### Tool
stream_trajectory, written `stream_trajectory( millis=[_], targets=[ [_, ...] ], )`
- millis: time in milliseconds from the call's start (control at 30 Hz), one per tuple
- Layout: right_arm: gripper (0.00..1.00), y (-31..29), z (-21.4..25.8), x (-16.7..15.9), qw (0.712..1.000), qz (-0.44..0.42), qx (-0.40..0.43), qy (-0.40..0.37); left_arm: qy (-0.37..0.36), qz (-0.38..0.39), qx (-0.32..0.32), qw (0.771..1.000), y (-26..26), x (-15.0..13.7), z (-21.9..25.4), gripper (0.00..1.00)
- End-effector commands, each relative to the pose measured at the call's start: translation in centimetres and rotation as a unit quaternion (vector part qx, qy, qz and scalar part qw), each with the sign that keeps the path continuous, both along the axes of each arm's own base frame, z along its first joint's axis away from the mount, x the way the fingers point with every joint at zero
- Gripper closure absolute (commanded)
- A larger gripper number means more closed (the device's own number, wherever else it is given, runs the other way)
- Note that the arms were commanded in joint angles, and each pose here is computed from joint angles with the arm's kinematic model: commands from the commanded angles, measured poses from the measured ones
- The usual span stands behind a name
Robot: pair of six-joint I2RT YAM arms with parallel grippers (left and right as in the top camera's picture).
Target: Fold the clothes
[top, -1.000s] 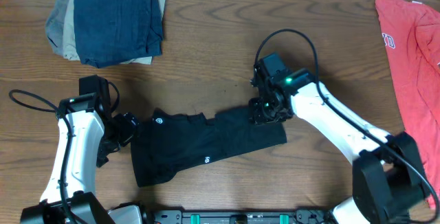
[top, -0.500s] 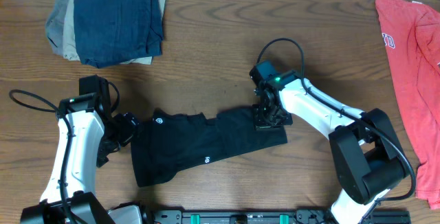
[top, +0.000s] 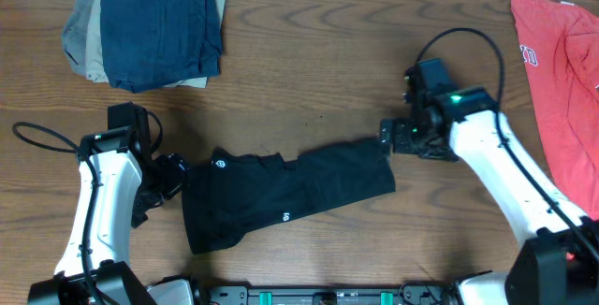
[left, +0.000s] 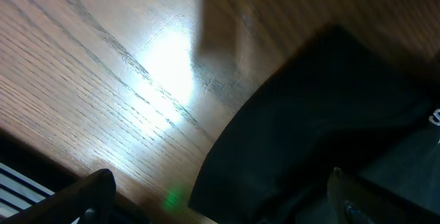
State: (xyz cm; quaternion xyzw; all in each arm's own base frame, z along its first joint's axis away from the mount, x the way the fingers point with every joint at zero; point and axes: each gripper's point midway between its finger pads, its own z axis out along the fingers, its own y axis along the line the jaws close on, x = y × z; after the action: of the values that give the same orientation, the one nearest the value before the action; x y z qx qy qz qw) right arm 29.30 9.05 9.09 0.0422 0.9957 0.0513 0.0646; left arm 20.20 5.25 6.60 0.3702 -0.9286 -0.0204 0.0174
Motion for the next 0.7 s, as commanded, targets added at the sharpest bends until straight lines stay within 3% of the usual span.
stream_trajectory(
  millis=[0, 167, 667],
  targets=[
    [0.01, 0.5, -0.1, 0.6, 0.998, 0.045, 0.032, -0.003, 0.004, -0.002, -0.001, 1.0, 0.0, -0.3, -0.2, 0.01],
    [0.01, 3.1, -2.0, 0.2, 0.986, 0.119, 0.113, 0.032, 0.004, -0.002, 0.0, 1.0, 0.0, -0.3, -0.2, 0.01],
    [0.12, 5.1, -7.9, -1.2, 0.968, 0.136, 0.165, 0.129, 0.004, -0.002, -0.001, 1.0, 0.0, -0.3, -0.2, 0.01]
  ],
)
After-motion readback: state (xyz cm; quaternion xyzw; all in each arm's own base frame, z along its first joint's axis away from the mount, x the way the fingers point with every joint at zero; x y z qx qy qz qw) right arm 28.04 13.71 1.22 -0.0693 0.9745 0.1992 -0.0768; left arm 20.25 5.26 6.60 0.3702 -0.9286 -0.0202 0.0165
